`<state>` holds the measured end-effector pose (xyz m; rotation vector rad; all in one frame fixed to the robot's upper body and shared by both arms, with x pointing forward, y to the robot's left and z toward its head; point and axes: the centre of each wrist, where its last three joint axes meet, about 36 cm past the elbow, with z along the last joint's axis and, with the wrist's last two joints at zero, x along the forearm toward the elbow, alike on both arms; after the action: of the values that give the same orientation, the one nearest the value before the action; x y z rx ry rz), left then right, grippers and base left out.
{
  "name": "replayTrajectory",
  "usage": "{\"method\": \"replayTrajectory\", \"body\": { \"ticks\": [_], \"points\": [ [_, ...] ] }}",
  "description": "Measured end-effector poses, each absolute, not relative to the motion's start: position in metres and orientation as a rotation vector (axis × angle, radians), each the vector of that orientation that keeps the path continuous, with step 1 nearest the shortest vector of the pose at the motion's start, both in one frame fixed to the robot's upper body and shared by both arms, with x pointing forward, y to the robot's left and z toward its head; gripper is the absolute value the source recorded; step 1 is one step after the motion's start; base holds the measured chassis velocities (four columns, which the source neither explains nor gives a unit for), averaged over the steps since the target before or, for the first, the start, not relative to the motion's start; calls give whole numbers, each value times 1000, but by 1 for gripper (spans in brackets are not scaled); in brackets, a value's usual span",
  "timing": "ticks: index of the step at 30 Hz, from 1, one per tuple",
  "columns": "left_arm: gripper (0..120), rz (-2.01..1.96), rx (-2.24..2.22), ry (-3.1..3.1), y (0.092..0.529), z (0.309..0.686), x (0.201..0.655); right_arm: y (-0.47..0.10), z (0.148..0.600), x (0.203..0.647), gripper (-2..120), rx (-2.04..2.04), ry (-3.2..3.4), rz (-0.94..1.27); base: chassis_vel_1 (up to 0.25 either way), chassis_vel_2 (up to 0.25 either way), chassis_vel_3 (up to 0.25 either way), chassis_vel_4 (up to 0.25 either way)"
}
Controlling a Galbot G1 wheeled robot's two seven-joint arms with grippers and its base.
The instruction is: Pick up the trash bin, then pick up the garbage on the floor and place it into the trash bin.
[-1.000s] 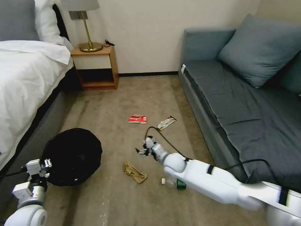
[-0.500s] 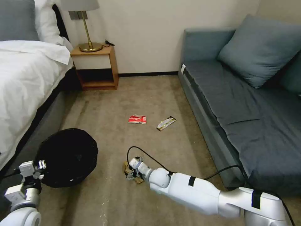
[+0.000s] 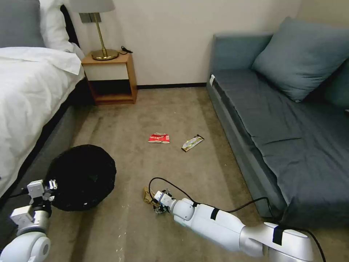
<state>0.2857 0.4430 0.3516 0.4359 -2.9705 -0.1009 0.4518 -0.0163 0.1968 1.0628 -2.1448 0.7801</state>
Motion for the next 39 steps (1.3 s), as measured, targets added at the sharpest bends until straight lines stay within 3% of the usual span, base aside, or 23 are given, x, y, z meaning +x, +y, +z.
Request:
{"method": "replayTrajectory", "body": {
  "ticks": [19, 30, 39],
  "points": [
    [5, -85, 434, -2945, 449, 332, 285, -20, 206, 471, 0, 996, -2195, 651, 0, 0, 0, 0],
    [5, -78, 437, -2930, 448, 326, 280, -15, 221, 477, 0, 981, -2289, 525, 0, 0, 0, 0],
    [5, -39, 448, -2940, 438, 329, 284, 2, 312, 511, 0, 994, -2636, 220, 0, 0, 0, 0]
  ]
}}
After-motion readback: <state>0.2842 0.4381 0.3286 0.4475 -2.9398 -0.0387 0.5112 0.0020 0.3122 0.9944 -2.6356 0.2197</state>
